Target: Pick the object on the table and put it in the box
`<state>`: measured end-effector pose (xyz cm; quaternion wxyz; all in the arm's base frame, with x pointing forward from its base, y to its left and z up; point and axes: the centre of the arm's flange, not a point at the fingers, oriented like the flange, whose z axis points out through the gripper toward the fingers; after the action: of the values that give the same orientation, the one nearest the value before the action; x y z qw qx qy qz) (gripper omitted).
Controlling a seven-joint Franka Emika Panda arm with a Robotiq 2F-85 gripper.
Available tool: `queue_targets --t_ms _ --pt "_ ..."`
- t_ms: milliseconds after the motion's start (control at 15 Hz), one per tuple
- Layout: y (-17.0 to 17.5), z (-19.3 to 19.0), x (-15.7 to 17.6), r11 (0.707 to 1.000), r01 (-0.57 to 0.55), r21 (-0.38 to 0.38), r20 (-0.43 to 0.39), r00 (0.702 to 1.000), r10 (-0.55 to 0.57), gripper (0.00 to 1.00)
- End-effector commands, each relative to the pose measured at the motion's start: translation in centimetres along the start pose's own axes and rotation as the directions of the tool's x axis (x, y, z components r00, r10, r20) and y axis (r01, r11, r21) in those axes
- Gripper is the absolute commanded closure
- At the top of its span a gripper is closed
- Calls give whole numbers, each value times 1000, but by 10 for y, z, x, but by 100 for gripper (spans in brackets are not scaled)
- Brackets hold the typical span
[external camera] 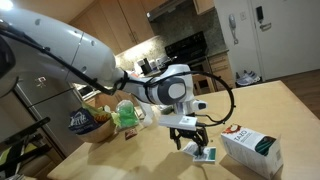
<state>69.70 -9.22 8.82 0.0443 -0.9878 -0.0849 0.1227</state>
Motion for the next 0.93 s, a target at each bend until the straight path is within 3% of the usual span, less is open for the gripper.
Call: queue_targets --t_ms 0,400,533,667,867 --pt "0 -1 11 1000 -29 9 -5 1000 29 0" --pt "1 -4 12 1000 -22 4 -11 1000 22 3" --pt "0 -6 15 1000 -18 3 -15 1000 18 28" --pt "-1 -8 18 1000 -12 1 -20 1000 12 38" --pt "-2 -11 23 1000 -5 2 -29 1000 5 63"
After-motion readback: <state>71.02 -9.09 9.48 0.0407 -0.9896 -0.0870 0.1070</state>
